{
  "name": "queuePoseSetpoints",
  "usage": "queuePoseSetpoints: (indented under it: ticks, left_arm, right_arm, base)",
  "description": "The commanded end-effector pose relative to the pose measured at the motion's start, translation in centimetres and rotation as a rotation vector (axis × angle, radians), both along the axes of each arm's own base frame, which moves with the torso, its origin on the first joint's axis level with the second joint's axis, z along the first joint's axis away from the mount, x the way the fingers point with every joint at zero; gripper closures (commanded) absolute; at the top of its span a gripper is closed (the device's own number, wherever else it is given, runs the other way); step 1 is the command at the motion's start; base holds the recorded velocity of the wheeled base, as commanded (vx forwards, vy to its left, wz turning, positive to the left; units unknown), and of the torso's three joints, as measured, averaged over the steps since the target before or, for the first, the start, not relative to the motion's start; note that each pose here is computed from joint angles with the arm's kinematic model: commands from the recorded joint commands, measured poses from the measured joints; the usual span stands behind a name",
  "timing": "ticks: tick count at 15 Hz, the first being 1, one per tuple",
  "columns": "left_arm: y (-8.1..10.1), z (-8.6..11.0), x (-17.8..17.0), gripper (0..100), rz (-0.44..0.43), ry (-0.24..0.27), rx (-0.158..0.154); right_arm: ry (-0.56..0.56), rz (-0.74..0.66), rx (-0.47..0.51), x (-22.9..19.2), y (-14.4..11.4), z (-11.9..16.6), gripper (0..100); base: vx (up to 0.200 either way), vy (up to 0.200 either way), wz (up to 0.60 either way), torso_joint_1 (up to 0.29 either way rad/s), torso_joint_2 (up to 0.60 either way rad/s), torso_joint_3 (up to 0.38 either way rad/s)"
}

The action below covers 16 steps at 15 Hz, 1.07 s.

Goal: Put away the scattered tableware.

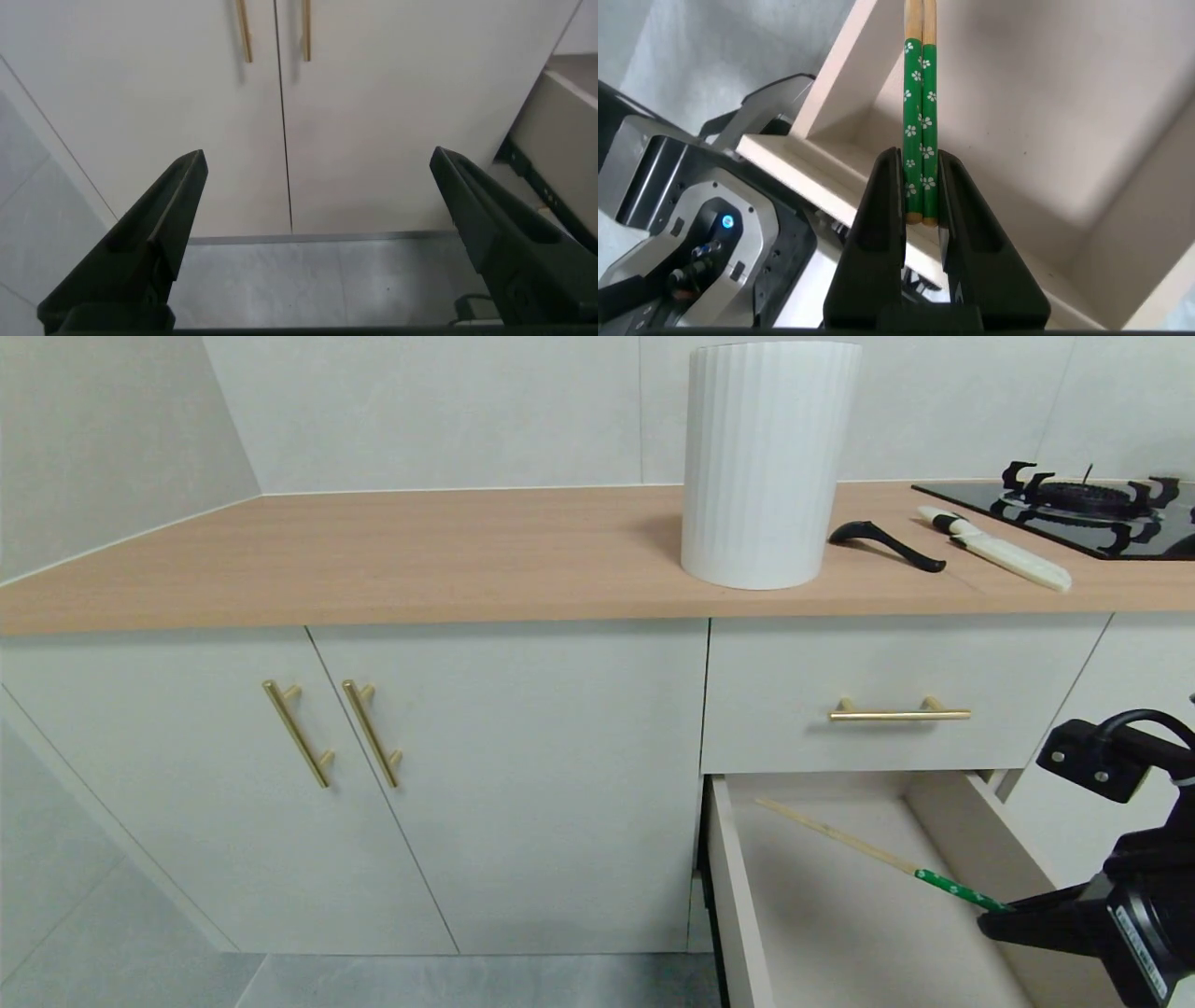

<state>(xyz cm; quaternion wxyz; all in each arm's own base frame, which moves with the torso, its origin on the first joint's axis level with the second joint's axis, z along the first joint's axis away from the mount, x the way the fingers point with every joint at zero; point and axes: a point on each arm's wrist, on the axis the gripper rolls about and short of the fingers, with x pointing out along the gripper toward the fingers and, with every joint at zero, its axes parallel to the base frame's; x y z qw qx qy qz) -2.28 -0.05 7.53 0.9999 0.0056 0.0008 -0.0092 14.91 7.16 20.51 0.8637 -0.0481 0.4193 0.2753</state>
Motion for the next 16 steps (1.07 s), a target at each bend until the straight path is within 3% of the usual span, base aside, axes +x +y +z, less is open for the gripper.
queuePoseSetpoints:
  ticks: [1, 6, 7, 9, 11, 16]
  left_arm:
    - [0.0, 0.0, 0.0, 0, 0.0, 0.001, 0.001]
    - [0.0, 0.0, 0.0, 0, 0.0, 0.001, -0.001]
    - [0.0, 0.0, 0.0, 0, 0.0, 0.001, -0.001]
    - [0.0, 0.0, 0.0, 0, 0.0, 0.001, -0.001]
    - [0.0, 0.0, 0.0, 0, 0.0, 0.001, 0.001]
    - [0.0, 0.0, 0.0, 0, 0.0, 0.001, 0.001]
  right_arm:
    - [0.005, 0.001, -0.002, 0.1, 0.1, -0.1, 100]
    - [0.07, -0.015, -0.051, 2.0, 0.8, -2.0, 100]
    - [0.088, -0.081, -0.14, 3.9, 1.5, -3.8, 100]
    - [0.14, -0.194, -0.21, 6.4, 2.3, -6.3, 100]
    - [0.193, -0.275, -0.183, 8.6, 3.3, -8.8, 100]
    - [0.254, -0.297, -0.19, 10.6, 5.4, -12.8, 100]
  base:
    - [0.0, 0.0, 0.0, -0.022, 0.06, 0.041]
    - [0.0, 0.0, 0.0, 0.0, 0.0, 0.0]
    - [0.0, 0.0, 0.0, 0.0, 0.0, 0.0]
    - [0.0, 0.0, 0.0, 0.0, 0.0, 0.0]
    - [0.0, 0.0, 0.0, 0.0, 0.0, 0.0]
    - [0.0, 0.0, 0.0, 0.0, 0.0, 0.0]
